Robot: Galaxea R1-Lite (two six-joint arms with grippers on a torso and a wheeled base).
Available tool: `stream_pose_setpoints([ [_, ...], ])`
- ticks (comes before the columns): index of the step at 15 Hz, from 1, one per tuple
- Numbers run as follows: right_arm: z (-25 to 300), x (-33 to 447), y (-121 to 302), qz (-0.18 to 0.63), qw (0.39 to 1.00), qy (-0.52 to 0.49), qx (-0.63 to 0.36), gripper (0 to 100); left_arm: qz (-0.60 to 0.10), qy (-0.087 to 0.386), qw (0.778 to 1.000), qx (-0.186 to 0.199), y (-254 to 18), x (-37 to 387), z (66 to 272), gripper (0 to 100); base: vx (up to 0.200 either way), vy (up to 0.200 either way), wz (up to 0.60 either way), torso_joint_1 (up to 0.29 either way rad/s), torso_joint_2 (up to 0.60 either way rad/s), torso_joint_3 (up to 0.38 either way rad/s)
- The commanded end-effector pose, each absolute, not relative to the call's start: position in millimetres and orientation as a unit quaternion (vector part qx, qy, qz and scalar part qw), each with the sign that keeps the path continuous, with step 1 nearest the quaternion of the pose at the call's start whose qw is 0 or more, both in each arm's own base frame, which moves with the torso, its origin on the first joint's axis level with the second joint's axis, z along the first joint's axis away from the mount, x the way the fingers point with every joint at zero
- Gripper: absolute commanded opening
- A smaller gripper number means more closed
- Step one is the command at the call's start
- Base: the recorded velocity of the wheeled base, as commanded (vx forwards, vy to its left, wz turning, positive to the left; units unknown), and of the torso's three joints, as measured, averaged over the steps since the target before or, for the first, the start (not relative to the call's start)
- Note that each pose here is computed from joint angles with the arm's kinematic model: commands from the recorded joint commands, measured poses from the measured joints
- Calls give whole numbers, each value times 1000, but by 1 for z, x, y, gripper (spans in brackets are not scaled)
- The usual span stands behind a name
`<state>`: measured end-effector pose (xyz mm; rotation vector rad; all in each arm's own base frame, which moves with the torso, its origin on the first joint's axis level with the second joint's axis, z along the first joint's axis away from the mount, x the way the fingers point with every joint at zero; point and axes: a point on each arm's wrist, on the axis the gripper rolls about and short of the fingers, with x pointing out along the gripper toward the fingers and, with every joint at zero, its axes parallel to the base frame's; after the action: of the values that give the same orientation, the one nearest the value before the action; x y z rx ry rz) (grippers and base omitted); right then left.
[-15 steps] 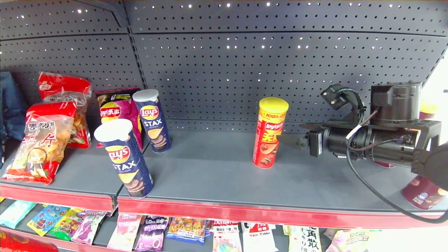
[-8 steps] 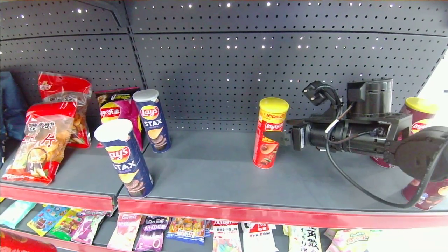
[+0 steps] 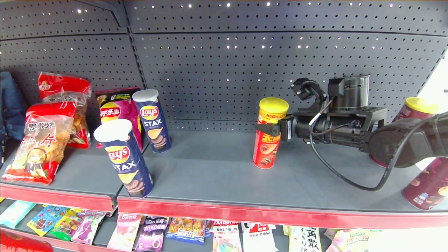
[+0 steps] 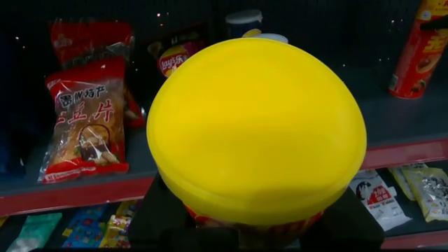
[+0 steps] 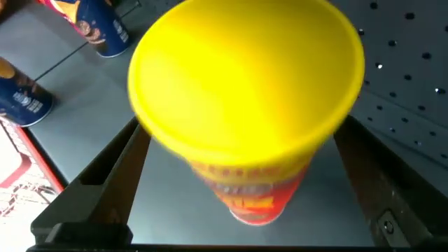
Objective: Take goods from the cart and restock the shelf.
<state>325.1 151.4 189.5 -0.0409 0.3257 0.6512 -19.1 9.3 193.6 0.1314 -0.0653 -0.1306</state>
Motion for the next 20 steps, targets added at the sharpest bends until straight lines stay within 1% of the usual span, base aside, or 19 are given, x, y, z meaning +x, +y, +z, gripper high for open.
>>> stream_pose_setpoints([
  [1, 188, 331, 155, 319, 934, 159, -20, 100, -65, -31, 995, 66, 9, -18, 194, 0, 0, 0, 0, 0, 0, 0],
  [8, 181, 343, 159, 313, 935, 165, -15, 100, -58, -32, 996, 66, 9, -20, 192, 0, 0, 0, 0, 0, 0, 0],
  [9, 179, 346, 161, 312, 935, 166, -12, 0, -58, -31, 996, 66, 9, -20, 192, 0, 0, 0, 0, 0, 0, 0],
  [12, 180, 351, 167, 308, 938, 160, -11, 0, -58, -28, 996, 67, 9, -19, 191, 0, 0, 0, 0, 0, 0, 0],
  [15, 182, 344, 174, 302, 940, 161, -11, 0, -58, -26, 996, 67, 9, -19, 189, 0, 0, 0, 0, 0, 0, 0],
  [17, 201, 329, 179, 295, 945, 143, 0, 0, -59, -28, 996, 67, 9, -19, 187, 0, 0, 0, 0, 0, 0, 0],
  [20, 217, 308, 172, 284, 950, 127, 0, 0, -60, -24, 996, 68, 9, -19, 184, 0, 0, 0, 0, 0, 0, 0],
])
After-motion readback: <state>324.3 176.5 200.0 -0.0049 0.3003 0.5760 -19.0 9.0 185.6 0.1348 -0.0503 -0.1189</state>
